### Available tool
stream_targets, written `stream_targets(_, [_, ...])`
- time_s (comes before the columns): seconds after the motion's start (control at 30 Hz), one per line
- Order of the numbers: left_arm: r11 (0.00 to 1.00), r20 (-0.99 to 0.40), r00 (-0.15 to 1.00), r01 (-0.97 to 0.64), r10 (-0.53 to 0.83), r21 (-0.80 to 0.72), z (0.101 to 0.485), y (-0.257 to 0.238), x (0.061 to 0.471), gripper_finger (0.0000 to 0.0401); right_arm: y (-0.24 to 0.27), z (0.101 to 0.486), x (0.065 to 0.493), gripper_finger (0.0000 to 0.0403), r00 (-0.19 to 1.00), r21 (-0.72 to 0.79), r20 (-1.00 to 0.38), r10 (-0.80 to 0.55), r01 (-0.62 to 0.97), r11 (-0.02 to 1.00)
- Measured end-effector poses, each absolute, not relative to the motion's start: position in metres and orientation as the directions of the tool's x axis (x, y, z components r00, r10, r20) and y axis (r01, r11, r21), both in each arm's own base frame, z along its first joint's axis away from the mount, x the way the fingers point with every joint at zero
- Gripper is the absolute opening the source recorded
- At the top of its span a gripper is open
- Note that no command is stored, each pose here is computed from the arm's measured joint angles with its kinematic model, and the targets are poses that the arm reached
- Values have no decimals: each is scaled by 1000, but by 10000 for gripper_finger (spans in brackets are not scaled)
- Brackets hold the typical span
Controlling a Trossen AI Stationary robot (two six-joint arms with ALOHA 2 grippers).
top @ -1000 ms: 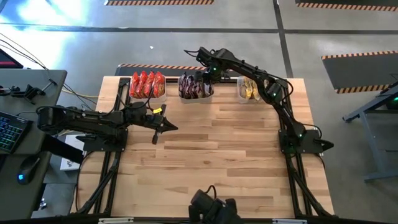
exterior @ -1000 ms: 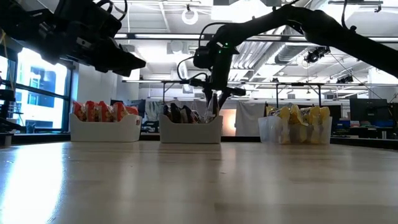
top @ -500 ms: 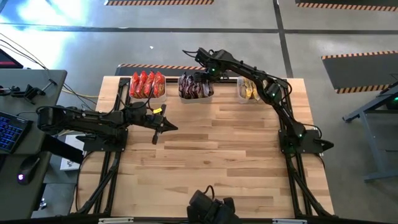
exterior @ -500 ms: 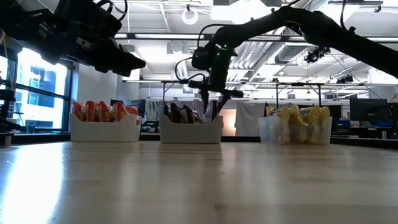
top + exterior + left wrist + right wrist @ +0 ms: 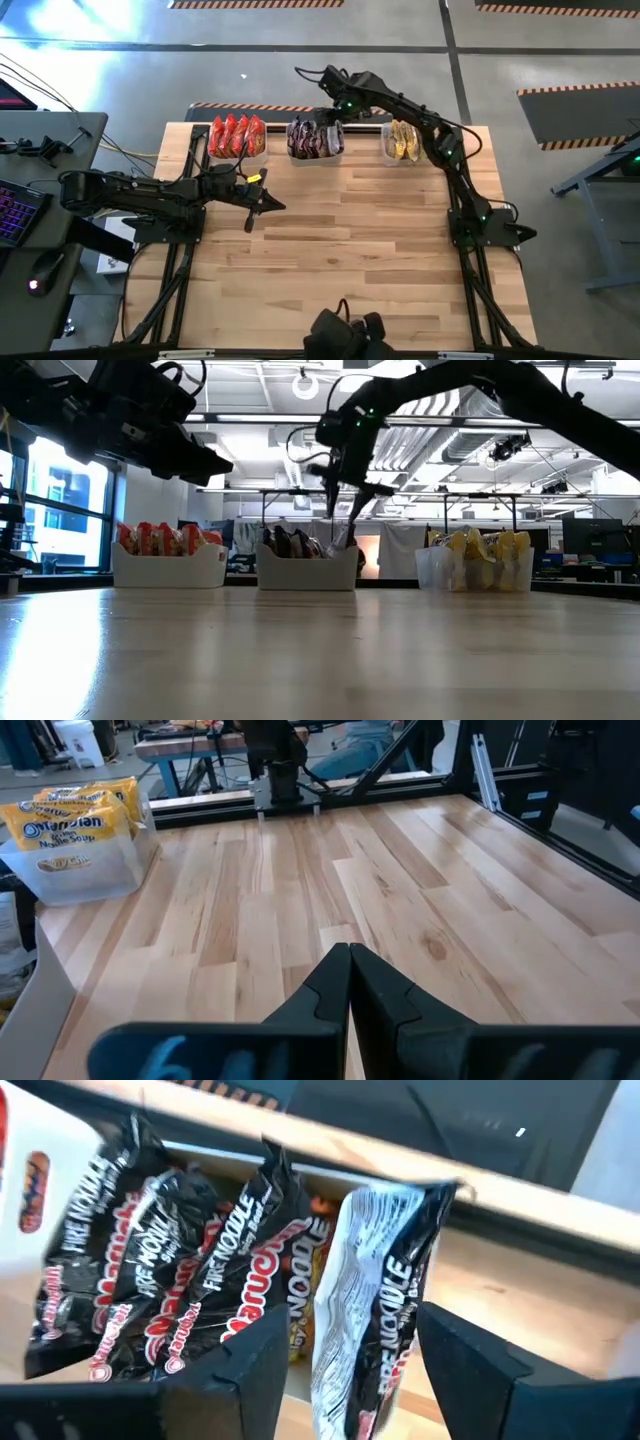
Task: Sort Maruchan noodles
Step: Put the black noodle pack into the gray bin
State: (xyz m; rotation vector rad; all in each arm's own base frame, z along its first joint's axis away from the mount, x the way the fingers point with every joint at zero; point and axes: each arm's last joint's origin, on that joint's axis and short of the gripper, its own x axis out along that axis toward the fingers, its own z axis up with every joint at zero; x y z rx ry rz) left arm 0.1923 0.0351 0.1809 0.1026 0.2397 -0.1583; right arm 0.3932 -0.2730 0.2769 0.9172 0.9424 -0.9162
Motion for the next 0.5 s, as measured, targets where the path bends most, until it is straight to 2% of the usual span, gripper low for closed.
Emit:
stream_targets(0.1, [982, -244, 959, 168, -144, 83, 181, 35, 192, 1, -269, 290, 389, 197, 308, 213, -915, -259, 917, 337])
stream_targets(0.2, [982, -244, 959, 168, -144, 82, 181, 35, 192, 1, -266, 293, 388, 175, 282, 174, -917, -280, 918, 356])
stream_targets(0.37, [985, -244, 959, 164, -145, 61, 181, 35, 192, 1, -266, 270, 388, 118, 208, 109, -941, -268, 934, 341])
stream_targets(0.5, [985, -244, 959, 164, -146, 59, 181, 35, 192, 1, -268, 255, 390, 80, 215, 117, -944, -252, 928, 353])
